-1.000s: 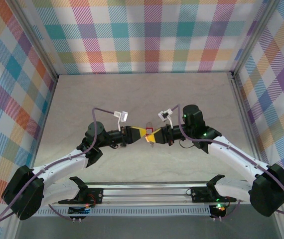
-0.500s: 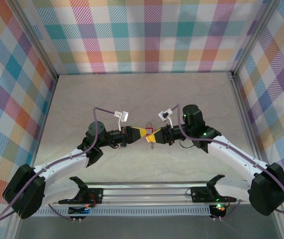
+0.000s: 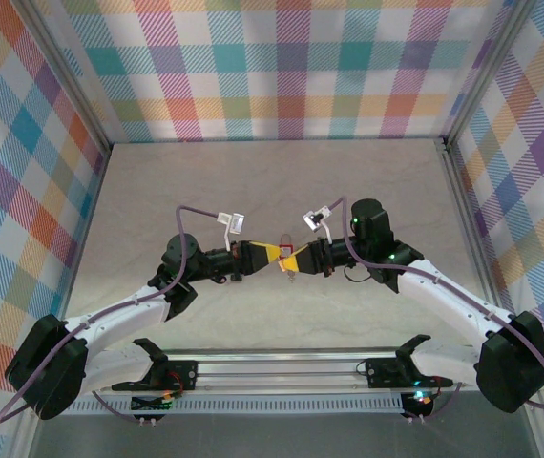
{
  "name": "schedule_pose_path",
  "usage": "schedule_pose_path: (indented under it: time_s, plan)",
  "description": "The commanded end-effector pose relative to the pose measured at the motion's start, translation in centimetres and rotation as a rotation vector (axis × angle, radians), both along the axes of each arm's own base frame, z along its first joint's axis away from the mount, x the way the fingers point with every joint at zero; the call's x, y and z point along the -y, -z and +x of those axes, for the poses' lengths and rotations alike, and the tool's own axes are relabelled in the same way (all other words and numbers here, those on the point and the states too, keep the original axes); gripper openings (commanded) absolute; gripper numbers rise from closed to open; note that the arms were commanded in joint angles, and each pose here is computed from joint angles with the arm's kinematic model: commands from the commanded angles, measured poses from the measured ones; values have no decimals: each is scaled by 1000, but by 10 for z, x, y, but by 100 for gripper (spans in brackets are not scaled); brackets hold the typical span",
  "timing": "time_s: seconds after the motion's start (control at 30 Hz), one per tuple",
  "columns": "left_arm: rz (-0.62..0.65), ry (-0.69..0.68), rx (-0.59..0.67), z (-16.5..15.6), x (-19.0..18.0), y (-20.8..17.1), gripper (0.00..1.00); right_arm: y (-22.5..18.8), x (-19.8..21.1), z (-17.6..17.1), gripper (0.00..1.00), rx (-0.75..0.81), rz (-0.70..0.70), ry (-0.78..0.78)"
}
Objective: Lock with the key
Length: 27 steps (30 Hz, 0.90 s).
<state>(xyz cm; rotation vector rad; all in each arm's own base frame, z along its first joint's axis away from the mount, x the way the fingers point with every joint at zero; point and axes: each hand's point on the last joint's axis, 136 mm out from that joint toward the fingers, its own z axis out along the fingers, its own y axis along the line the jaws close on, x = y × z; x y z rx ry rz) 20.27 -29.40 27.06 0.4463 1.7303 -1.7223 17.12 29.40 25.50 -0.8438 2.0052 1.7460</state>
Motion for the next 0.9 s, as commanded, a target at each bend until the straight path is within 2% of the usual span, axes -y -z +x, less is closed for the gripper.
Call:
schedule_pose_path:
  time_s: [0.0,0.6,0.87]
  plan:
    - [-5,31,-3,-6,0,8,0,-19,-2,0,0,78,61,-13]
    - [-33,75,-8,-16,2,8,0,-29,-2,36,0,94,75,129]
    - [-39,94,-4,-19,4,7,0,-34,-3,43,0,89,90,125]
